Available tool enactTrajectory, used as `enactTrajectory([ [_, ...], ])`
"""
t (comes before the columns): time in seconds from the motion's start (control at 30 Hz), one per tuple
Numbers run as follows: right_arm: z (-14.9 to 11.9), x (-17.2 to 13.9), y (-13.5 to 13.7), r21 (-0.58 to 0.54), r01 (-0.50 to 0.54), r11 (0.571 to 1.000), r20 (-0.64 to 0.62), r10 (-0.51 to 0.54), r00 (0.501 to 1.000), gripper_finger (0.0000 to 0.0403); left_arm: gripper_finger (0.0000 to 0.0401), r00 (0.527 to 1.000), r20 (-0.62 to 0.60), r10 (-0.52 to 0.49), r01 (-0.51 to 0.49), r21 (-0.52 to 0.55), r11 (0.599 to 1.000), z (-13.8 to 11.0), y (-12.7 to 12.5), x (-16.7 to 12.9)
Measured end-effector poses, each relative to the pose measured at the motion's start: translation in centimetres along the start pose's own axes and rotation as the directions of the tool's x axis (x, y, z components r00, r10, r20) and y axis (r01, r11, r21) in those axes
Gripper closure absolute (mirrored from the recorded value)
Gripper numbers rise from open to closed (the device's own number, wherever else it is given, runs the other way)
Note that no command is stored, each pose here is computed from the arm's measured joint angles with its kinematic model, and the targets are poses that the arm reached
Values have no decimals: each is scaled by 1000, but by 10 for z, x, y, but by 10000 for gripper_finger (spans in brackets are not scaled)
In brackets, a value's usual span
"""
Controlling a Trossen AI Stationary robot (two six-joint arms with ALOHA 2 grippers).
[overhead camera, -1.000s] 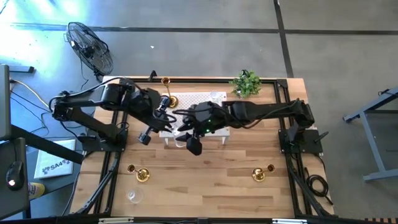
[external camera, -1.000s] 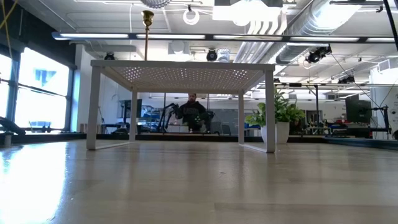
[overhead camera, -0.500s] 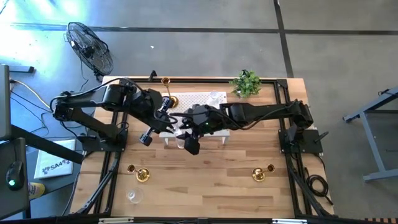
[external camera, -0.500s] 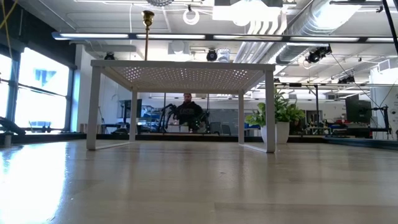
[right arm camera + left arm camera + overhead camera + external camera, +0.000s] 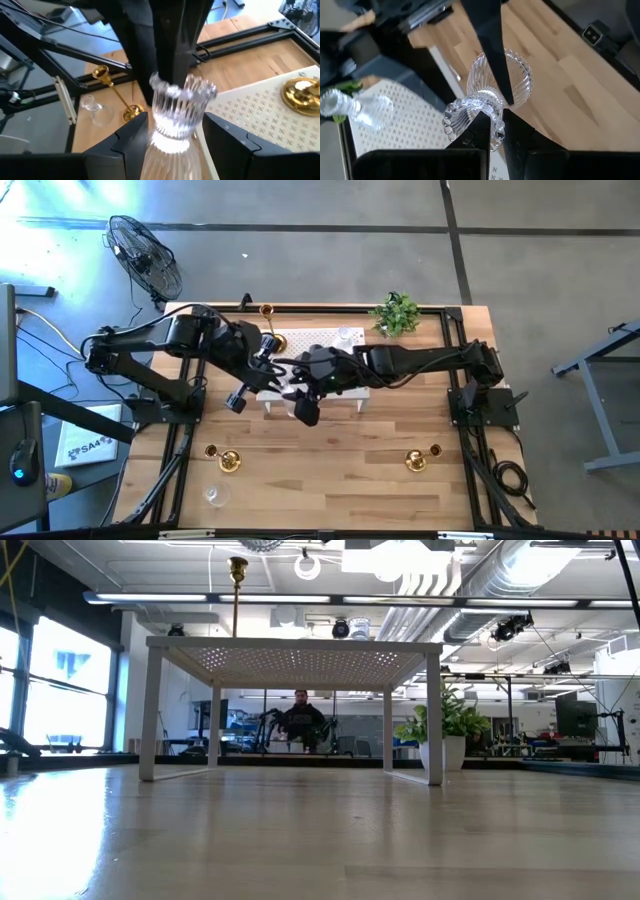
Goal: Pick & Place candle stick holders
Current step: Put the top transparent glass candle holder on the shelf aligned with the other transparent glass candle holder
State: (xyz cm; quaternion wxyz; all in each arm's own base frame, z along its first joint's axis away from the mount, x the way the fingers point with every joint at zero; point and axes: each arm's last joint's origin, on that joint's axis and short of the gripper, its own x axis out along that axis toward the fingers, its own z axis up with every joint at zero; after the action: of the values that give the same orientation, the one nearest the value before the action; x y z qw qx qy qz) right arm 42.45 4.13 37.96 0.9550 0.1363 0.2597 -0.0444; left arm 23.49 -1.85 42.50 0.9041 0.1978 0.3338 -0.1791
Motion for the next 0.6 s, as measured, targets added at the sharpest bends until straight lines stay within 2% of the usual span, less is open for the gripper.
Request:
enactTrajectory([
  [0.27, -1, 9, 0, -1, -53, 999, -6, 53, 999, 222, 383, 999, 30, -17, 17, 27, 999, 2, 0, 0],
  [0.43, -4, 14, -1, 4, -50, 999, -23, 50, 998, 223, 383, 999, 30, -15, 15, 28, 1000, 2, 0, 0],
  [0.6, -5, 13, -2, 10, -43, 999, -35, 43, 998, 263, 383, 1000, 25, -3, 3, 29, 1000, 2, 1, 0],
])
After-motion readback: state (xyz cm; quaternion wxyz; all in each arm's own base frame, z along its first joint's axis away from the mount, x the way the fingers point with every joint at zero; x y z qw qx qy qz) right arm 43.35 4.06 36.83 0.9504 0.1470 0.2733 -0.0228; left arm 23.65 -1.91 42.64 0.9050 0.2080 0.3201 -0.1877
